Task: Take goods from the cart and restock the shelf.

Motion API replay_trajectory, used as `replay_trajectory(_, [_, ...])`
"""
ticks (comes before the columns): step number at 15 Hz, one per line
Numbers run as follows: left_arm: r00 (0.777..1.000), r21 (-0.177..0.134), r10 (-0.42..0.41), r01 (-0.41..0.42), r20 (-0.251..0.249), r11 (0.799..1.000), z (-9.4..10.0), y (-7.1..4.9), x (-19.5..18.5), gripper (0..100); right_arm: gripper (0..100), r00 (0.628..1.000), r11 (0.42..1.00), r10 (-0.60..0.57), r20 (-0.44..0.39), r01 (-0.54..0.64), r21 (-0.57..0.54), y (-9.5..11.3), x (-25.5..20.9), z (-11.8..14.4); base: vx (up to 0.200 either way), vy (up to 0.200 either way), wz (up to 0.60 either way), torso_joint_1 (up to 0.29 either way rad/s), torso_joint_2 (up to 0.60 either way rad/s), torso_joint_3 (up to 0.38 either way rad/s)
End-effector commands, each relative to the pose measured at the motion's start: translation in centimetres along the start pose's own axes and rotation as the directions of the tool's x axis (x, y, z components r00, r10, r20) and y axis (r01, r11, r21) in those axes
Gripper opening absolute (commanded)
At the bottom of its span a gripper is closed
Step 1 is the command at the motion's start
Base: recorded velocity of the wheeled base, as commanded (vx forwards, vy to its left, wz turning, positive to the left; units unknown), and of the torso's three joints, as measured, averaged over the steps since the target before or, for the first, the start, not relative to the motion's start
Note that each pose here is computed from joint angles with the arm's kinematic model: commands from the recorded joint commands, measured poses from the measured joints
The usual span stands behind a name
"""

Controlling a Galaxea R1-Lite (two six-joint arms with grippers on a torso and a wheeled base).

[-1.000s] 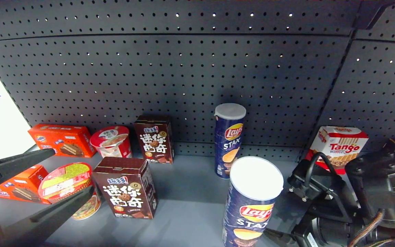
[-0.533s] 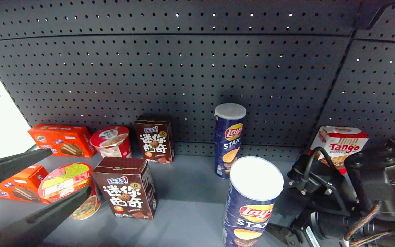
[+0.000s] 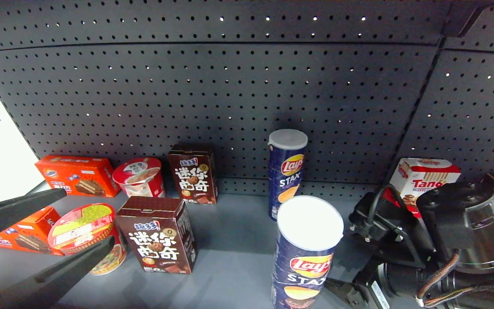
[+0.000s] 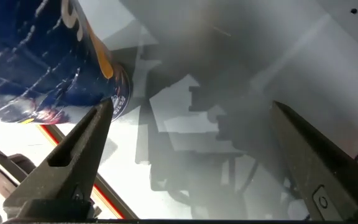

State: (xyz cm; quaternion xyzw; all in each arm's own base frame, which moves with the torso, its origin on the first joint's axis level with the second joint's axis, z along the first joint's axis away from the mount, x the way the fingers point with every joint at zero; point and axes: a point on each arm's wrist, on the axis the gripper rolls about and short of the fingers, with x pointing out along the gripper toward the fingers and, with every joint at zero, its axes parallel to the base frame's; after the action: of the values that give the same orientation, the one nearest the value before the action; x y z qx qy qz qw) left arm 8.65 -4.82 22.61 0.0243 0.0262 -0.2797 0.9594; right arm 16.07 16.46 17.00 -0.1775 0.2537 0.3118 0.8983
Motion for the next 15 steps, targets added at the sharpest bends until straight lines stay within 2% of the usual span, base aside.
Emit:
replay_trajectory(1, [1.000, 0.000, 0.000, 0.000, -0.007, 1.000, -0.1, 0.0, 0.1, 100, 100, 1.000, 1.000, 0.007, -0.006, -0.007, -0.006, 0.3, 0.4, 0.0, 0.000, 0.000, 0.00, 0.000, 0.00, 0.000])
replay_trajectory(11, [1.000, -0.004, 0.002, -0.002, 0.003, 1.000, -0.1, 0.0, -0.3, 100, 100, 1.000, 1.000, 0.015, 0.009, -0.015, -0.009, 0.4, 0.0, 0.0, 0.000, 0.000, 0.00, 0.000, 0.00, 0.000])
replay_trajectory(15, [1.000, 0.002, -0.001, 0.001, 0.000, 1.000, -0.2, 0.0, -0.3, 100, 100, 0.993, 0.999, 0.026, 0.115, -0.029, 0.019, -0.1, -1.4, 1.2, 0.000, 0.000, 0.00, 0.000, 0.00, 0.000])
